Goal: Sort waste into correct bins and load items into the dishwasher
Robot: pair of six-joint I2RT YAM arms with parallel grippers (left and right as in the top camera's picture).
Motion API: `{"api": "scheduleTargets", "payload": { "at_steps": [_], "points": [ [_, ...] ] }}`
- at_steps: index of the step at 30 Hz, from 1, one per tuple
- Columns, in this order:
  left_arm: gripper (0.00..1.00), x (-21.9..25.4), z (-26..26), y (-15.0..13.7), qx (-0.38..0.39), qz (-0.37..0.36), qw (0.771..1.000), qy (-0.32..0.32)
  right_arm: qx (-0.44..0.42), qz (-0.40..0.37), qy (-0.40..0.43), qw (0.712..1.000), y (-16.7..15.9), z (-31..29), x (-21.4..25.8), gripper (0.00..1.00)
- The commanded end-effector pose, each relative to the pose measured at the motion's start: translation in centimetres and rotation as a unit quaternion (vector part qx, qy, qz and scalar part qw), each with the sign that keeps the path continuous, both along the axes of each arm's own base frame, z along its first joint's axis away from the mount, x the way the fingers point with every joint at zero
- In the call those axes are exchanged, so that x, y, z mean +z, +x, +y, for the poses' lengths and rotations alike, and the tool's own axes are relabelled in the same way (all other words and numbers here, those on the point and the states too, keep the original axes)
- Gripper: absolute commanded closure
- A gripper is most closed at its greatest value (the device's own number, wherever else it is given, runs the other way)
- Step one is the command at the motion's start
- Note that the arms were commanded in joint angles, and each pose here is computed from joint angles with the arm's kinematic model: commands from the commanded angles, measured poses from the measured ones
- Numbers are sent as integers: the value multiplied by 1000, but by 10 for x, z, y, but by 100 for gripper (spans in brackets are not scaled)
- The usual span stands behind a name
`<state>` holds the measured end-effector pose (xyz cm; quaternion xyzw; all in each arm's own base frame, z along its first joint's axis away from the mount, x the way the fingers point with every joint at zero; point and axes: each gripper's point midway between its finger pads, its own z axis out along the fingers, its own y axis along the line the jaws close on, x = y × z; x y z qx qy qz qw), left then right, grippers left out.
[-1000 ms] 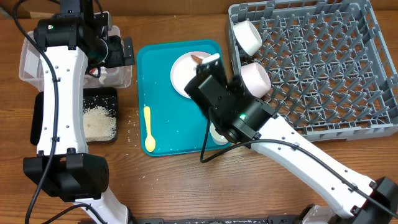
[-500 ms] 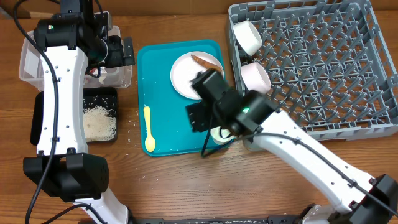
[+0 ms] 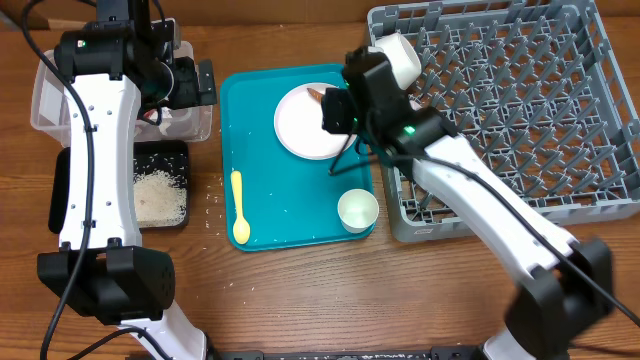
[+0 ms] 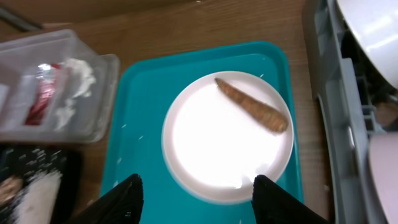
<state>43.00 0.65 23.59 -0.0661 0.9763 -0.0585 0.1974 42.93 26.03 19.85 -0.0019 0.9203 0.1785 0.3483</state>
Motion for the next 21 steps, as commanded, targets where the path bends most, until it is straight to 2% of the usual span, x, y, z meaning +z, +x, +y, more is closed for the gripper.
{"api": "scheduleTargets", "payload": {
  "at_steps": [1, 4, 9, 15, 21],
  "points": [
    [0, -6, -1, 0, -4, 8, 1000, 1, 4, -6, -39, 999, 37, 8, -30, 41],
    [0, -6, -1, 0, -4, 8, 1000, 1, 6, -13, -89, 996, 76, 19, -46, 42],
    [0, -6, -1, 0, -4, 8, 1000, 1, 30, -2, -164, 986, 104, 17, -73, 41],
    [0, -6, -1, 0, -4, 8, 1000, 1, 117, 25, -237, 964, 105, 2, -118, 40],
    [0, -6, -1, 0, -4, 8, 1000, 1, 167, 53, -206, 963, 100, 4, -142, 44]
  ]
}}
